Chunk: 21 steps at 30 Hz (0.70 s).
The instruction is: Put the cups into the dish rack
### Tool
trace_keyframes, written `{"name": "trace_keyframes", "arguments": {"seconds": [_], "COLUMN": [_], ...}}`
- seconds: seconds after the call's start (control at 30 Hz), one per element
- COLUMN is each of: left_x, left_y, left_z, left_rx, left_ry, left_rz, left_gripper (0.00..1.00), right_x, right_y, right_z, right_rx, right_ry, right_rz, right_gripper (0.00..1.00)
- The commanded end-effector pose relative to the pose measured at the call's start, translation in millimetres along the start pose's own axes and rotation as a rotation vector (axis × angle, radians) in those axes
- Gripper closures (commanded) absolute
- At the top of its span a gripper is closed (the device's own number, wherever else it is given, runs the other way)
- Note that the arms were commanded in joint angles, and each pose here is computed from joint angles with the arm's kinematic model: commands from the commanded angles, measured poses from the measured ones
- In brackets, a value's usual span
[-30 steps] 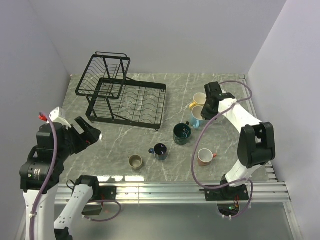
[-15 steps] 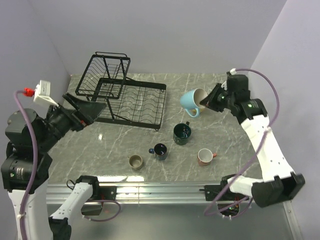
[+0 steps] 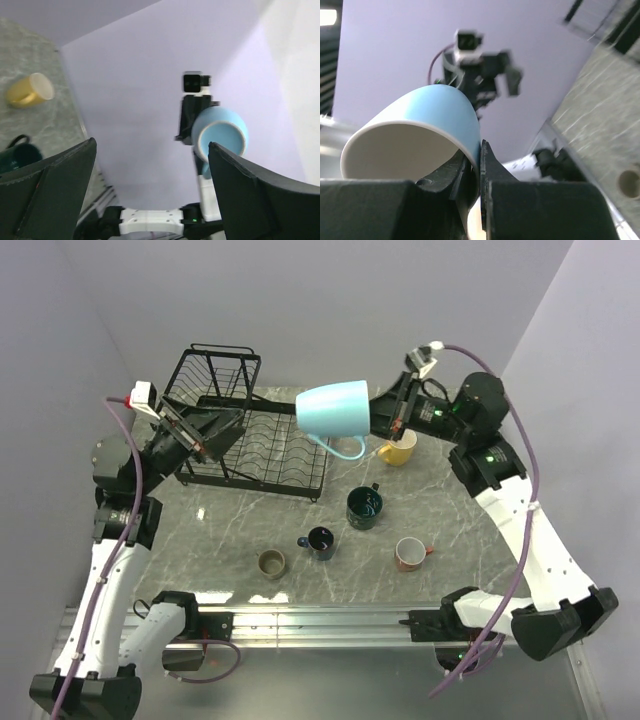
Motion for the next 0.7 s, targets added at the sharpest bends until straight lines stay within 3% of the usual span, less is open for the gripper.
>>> {"name": "trace_keyframes", "arguments": {"seconds": [0.0,0.37,0.67], "left_x": [-68.8,-87.0,-88.0], "left_y": [-13.8,11.9,30.4], "left_z": [-7.9,24.6,33.6], "left_rx": [-0.06,0.042,0.033], "left_ry": [0.051,0.047,0.096], "left_rz": [0.313,0.322,0.255], "left_gripper": [0.01,0.01,0.01], "right_x": [36.3,35.5,35.0], "right_y": [5.5,41.6,55.0], "right_z": [15.0,18.2,33.6], "right_rx": [0.098,0.142,0.186], "right_ry": [-0.038,0.009,0.029], "right_rz": [-0.129,-0.15,-0.168], "right_gripper": [1.0,1.0,1.0]}}
Point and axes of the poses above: each gripper's point midway between its finger pads, its own y axis out along the fingers, its own x axis along the line the jaws close on, z = x × y, the point moved 2 cm from there along -y, back along the fingers, and after that the axes turned 6 degrees about y, right-handed, at the moved point
